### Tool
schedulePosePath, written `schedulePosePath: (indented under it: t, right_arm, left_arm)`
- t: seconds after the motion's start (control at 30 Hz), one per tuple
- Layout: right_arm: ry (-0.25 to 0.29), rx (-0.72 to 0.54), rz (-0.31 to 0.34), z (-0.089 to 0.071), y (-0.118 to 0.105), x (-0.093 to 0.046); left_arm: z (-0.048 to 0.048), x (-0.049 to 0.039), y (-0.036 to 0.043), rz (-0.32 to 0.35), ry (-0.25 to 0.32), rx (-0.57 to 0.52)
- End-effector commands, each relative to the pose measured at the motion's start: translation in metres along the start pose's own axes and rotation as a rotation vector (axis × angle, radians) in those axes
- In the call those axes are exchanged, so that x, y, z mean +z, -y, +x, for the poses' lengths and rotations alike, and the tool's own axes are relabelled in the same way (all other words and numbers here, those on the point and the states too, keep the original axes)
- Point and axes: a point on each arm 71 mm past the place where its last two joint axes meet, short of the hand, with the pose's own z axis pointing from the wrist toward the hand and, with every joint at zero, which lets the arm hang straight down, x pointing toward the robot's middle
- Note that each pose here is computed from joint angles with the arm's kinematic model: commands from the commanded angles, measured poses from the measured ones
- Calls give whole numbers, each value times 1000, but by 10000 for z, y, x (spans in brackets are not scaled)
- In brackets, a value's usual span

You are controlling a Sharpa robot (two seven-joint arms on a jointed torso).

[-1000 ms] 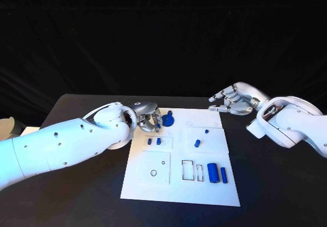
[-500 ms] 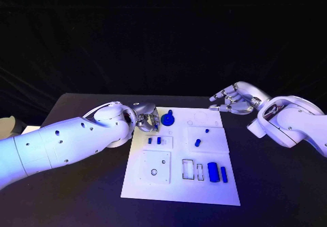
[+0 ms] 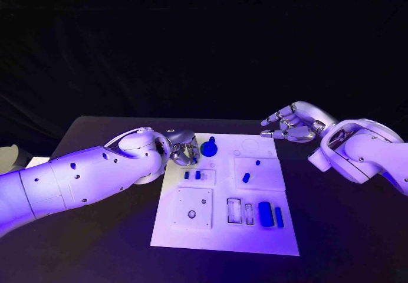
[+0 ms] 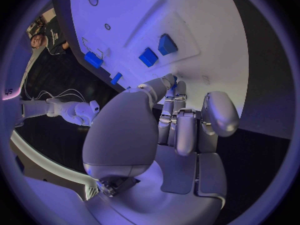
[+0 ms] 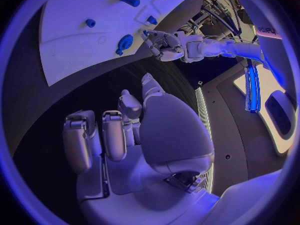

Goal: Assemble the parts on the task board

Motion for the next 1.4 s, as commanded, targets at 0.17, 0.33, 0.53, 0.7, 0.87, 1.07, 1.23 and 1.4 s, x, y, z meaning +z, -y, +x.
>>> schedulePosePath:
  t: [0.17,0.33,0.53,0.7,0.87,1.07,1.23,1.4]
  right_arm:
    - [-10,-4,-11,14,-14,1]
    - [-10,-3,-12,16,-16,1]
    - [-11,-4,-11,14,-14,-2]
    - [-11,-4,-11,13,-13,-4]
    - [-11,-4,-11,14,-14,-4]
    - [-11,-4,-11,13,-13,-4]
    - [-11,-4,-9,11,-10,-6]
    - [-12,-4,-7,9,-7,-8]
  left_arm:
    - [24,11,32,12,-19,-1]
    - [45,17,36,7,-35,2]
    - [65,20,17,-10,-55,8]
    - [74,21,9,-18,-62,10]
    - [76,22,11,-19,-62,10]
    - [75,23,9,-22,-60,9]
    - [72,22,-6,-30,-57,9]
    - [71,21,-19,-35,-57,9]
